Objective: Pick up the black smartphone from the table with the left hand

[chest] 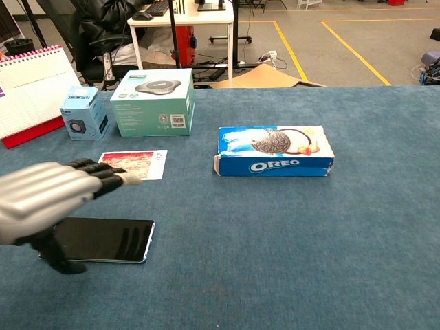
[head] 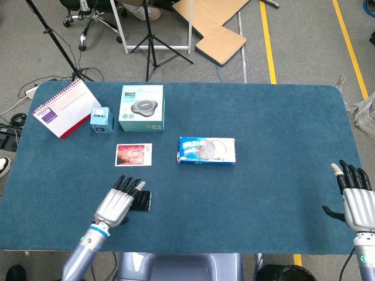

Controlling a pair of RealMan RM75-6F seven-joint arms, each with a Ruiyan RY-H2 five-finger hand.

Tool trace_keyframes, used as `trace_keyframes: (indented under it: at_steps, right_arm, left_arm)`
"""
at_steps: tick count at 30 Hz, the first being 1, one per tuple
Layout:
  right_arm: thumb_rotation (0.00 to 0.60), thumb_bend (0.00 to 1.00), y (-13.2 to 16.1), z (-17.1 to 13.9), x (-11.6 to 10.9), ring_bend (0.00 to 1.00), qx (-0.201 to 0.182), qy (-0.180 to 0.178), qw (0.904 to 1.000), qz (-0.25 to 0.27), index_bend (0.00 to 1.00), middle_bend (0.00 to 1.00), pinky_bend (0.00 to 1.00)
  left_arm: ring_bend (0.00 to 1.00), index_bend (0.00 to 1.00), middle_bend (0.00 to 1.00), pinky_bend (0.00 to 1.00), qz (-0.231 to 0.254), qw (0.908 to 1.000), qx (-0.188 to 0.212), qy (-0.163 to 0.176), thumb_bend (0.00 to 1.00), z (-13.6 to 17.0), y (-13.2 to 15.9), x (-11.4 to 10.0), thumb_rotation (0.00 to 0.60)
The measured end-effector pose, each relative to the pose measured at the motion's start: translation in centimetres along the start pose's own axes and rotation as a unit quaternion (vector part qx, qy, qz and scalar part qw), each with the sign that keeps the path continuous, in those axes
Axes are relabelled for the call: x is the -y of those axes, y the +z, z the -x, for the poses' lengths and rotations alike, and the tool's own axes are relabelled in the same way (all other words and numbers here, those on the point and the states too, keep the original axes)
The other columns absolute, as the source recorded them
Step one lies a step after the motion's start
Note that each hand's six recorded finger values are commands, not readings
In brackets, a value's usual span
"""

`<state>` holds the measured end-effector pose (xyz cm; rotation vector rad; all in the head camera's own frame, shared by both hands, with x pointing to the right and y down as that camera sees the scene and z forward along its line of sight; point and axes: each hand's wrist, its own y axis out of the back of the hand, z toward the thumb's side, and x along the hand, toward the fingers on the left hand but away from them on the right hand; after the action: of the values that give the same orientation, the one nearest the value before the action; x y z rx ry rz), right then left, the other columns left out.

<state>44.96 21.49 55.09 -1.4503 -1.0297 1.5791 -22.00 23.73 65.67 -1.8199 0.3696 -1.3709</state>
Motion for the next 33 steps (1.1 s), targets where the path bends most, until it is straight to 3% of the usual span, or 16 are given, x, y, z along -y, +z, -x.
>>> trace_keyframes:
  at_steps: [10,18,29,33]
  right_arm:
    - [0.600,0.00,0.0,0.0,0.0,0.00,0.001,0.001,1.0000,0.002,0.01,0.00,0.00]
    - [0.600,0.00,-0.3,0.1,-0.1,0.00,0.004,0.000,1.0000,0.005,0.01,0.00,0.00]
    - [0.600,0.00,-0.2,0.2,0.2,0.00,0.004,0.003,1.0000,0.002,0.01,0.00,0.00]
    - [0.600,0.00,-0.3,0.2,0.2,0.00,0.005,0.004,1.0000,0.002,0.01,0.00,0.00]
  left_arm:
    - [0.00,0.10,0.13,0.00,-0.016,0.9997,-0.010,-0.018,0.08,-2.9,3.9,0.1,0.600]
    - [0.00,0.11,0.15,0.00,-0.035,0.9984,-0.040,-0.021,0.08,-4.0,3.4,0.7,0.600]
    - [0.00,0.13,0.17,0.00,-0.035,0.9978,-0.049,-0.029,0.09,-4.7,2.8,1.8,0.600]
    - [0.00,0.21,0.23,0.00,-0.034,0.9975,-0.052,-0.036,0.13,-4.7,2.6,2.2,0.600]
